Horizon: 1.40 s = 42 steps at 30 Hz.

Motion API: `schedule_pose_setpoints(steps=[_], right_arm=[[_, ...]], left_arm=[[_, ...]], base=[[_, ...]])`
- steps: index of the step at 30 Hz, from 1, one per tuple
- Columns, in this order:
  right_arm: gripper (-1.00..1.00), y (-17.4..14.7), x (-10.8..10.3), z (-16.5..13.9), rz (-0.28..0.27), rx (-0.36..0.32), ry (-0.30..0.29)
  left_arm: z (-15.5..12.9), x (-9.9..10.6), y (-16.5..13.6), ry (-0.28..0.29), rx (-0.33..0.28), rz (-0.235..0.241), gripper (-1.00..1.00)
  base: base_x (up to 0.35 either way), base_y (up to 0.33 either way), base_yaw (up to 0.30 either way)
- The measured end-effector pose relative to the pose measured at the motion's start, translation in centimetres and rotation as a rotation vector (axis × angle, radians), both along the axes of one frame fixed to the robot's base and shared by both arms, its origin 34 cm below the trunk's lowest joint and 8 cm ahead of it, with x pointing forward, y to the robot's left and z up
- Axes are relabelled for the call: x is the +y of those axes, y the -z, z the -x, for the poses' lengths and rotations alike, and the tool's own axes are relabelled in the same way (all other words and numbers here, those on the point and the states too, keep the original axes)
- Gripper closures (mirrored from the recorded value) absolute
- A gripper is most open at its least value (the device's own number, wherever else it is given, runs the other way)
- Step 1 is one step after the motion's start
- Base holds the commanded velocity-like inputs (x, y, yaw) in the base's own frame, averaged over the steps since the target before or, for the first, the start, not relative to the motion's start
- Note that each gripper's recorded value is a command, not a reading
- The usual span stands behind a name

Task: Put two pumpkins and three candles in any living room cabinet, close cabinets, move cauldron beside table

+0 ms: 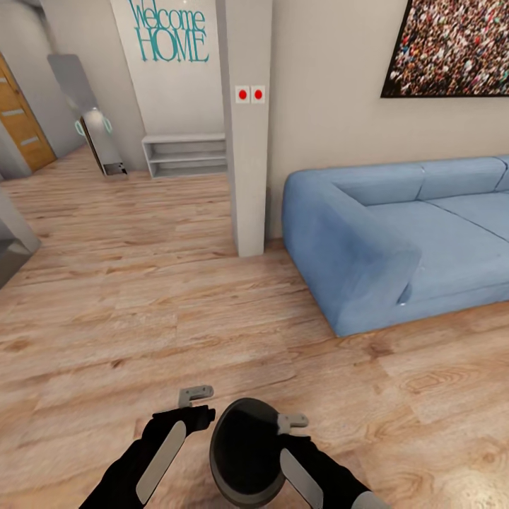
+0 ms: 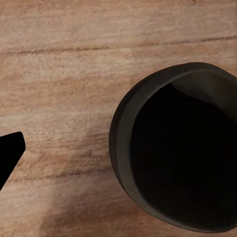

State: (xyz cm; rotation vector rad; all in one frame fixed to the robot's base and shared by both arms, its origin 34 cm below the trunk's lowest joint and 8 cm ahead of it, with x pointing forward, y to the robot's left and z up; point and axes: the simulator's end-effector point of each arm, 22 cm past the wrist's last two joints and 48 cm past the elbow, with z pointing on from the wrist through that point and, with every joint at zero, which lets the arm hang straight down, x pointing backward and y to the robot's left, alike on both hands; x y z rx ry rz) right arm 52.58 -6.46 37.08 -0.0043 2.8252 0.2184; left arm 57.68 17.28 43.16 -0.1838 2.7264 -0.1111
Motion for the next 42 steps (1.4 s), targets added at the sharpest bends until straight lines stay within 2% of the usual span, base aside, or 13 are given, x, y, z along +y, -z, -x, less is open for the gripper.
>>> schedule_pose_setpoints(steps=[6,10,29,35,42], right_arm=[[-1.0,1.4,-4.5,-0.4,0.16,-0.002,0.102],[-1.0,2.1,-5.3,-0.5,0.187,-0.015,0.129],[-1.0,6.1,-5.2,0.1,0.17,-0.027,0.139],[-1.0,7.4,-5.1,0.2,0.166,-0.034,0.143],[-1.0,8.9,-5.0,0.4,0.163,-0.04,0.144]], left_arm=[[0.2,0.0,1.3,0.0,0.0,0.0,-1.0],[0.4,0.0,2.1,0.0,0.0,0.001,-1.0],[1.4,-0.3,6.2,-0.001,0.004,0.008,-1.0],[2.6,-0.4,8.5,0.003,0.037,0.007,-1.0],[4.4,-1.1,10.6,0.041,0.101,0.011,-1.0]], base=[[0.0,0.0,0.0],[0.0,0.0,0.0],[0.0,0.0,0.0],[0.0,0.0,0.0],[0.0,0.0,0.0]])
